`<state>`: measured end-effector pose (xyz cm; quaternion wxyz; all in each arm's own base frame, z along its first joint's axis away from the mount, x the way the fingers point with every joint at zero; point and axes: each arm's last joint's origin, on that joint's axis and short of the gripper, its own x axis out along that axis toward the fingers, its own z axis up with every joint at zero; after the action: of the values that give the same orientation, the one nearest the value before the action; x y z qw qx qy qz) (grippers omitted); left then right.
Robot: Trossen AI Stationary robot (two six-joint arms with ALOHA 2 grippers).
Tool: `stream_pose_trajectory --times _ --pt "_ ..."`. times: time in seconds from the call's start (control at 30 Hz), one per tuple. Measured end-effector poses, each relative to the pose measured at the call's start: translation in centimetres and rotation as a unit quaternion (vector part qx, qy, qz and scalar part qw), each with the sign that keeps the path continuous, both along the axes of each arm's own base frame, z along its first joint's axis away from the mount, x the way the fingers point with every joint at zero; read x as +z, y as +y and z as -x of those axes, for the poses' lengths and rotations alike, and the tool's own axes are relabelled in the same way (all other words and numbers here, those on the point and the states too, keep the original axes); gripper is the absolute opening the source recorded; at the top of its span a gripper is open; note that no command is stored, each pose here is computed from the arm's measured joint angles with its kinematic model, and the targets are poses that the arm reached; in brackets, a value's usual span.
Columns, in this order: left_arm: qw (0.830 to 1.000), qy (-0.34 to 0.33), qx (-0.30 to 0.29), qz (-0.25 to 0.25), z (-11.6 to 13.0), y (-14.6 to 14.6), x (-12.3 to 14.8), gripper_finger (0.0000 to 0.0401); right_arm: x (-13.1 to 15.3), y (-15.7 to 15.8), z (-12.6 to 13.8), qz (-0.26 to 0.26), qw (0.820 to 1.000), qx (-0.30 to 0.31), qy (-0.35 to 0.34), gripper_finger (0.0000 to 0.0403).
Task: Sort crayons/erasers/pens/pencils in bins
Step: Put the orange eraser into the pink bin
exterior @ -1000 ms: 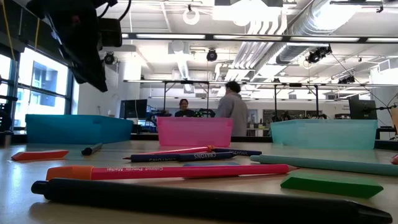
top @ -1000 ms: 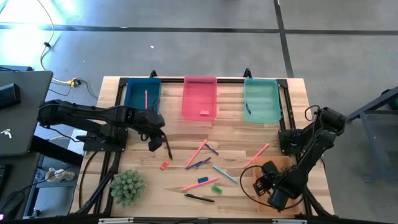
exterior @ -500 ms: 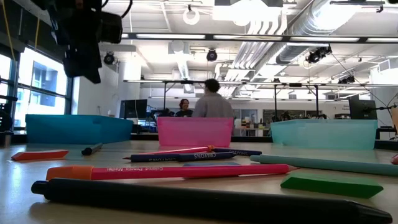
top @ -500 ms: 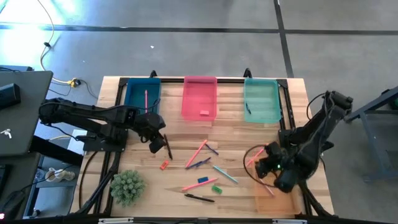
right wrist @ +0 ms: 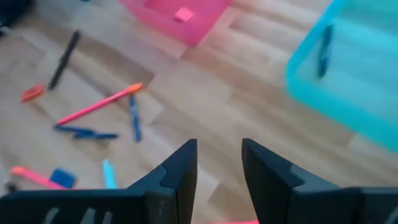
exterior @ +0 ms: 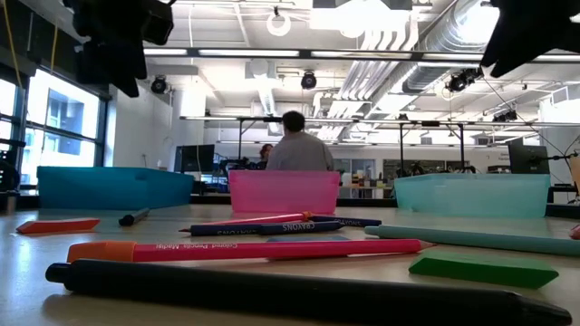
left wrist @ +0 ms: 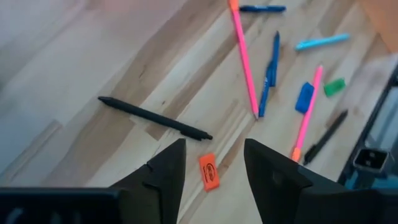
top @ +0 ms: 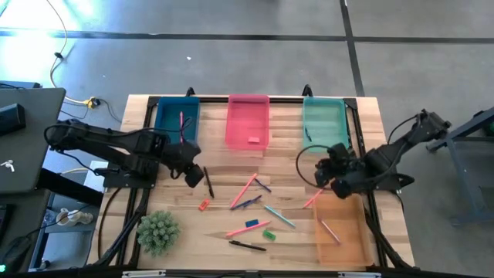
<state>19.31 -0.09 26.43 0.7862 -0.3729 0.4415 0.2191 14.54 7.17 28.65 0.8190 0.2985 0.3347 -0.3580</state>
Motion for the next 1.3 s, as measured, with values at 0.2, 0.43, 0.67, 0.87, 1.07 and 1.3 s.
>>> stream_pose_trajectory --times 0.2,0.43,0.67,0.87,1.07,1.3 --pt "0.999 0.025 0.031 -0.013 -0.5 -0.9 -0.8 0.0142 0.6 -2.2 0.2 0.035 0.999 0.004 0.023 0.0119" --pt "0.994 0.074 0.079 0.024 -1.2 -2.4 -3.3 0.0153 0.6 -3.5 0.0 0.073 0.994 0.035 0.067 0.0119" --pt "0.991 0.083 0.093 0.046 -2.9 -3.8 -4.9 0.0184 0.6 -4.6 -0.2 0.101 0.988 0.056 0.103 0.0119" --pt "0.986 0.127 0.087 0.065 -3.7 -4.9 -6.7 0.0198 0.5 -5.4 -0.4 0.103 0.985 0.063 0.126 0.0119" --pt "0.983 0.152 0.089 0.060 -4.5 -6.0 -8.5 0.0192 0.5 -6.0 -0.4 0.104 0.983 0.056 0.137 0.0119" --pt "0.984 0.147 0.081 0.062 -5.6 -6.9 -9.9 0.0189 0.5 -6.6 -0.4 0.100 0.984 0.040 0.140 0.0119"
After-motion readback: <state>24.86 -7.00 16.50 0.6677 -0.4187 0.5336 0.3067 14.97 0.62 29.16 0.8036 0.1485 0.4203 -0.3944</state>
